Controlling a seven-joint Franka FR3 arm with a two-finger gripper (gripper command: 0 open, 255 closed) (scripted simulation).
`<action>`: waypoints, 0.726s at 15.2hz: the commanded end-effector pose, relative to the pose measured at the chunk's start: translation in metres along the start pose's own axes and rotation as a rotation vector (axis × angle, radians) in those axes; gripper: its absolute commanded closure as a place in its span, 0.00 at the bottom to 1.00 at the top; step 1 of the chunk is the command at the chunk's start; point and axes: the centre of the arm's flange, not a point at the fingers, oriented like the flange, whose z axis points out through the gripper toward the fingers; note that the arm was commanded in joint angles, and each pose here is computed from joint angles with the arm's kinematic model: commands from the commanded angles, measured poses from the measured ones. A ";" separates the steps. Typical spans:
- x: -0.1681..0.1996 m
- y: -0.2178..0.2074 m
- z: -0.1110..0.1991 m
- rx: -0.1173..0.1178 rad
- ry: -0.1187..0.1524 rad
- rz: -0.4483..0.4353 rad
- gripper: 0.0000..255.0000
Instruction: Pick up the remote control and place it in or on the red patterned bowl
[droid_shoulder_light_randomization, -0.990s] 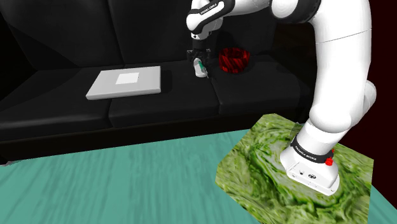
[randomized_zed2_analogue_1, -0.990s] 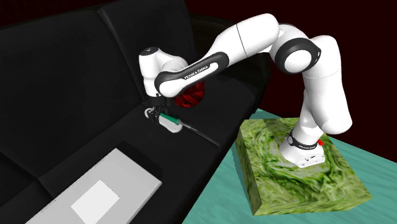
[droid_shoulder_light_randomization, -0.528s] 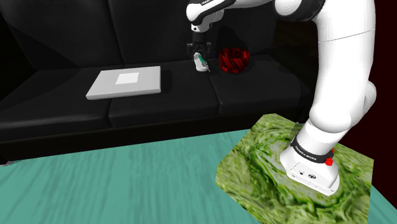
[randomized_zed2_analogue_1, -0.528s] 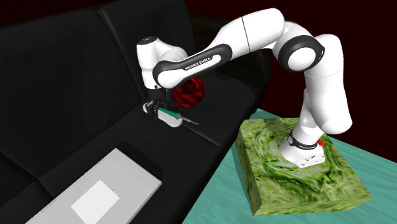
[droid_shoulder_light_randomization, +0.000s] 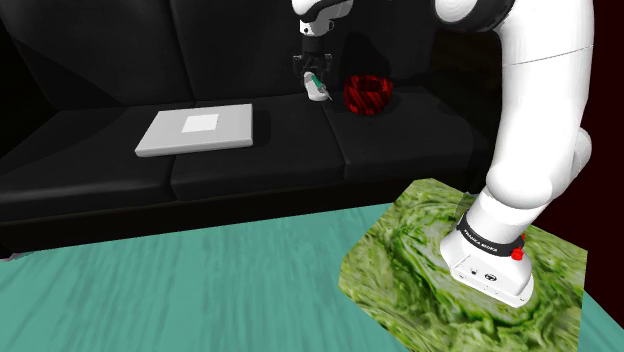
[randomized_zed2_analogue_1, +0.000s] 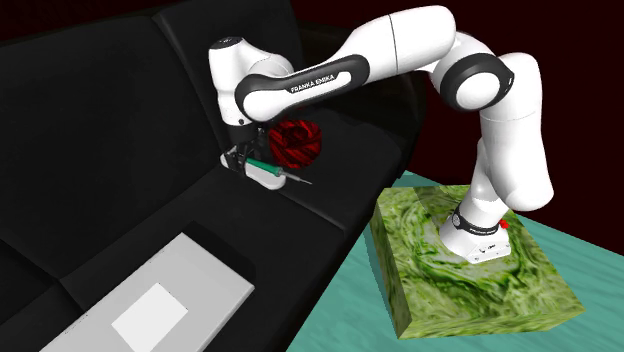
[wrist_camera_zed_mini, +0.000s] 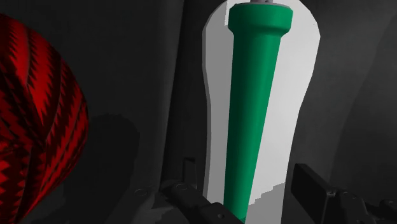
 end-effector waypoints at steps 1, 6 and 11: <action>0.000 0.001 -0.011 0.000 0.000 0.000 1.00; 0.000 0.000 -0.037 0.000 0.000 0.000 1.00; 0.000 0.000 -0.063 0.000 0.000 0.000 1.00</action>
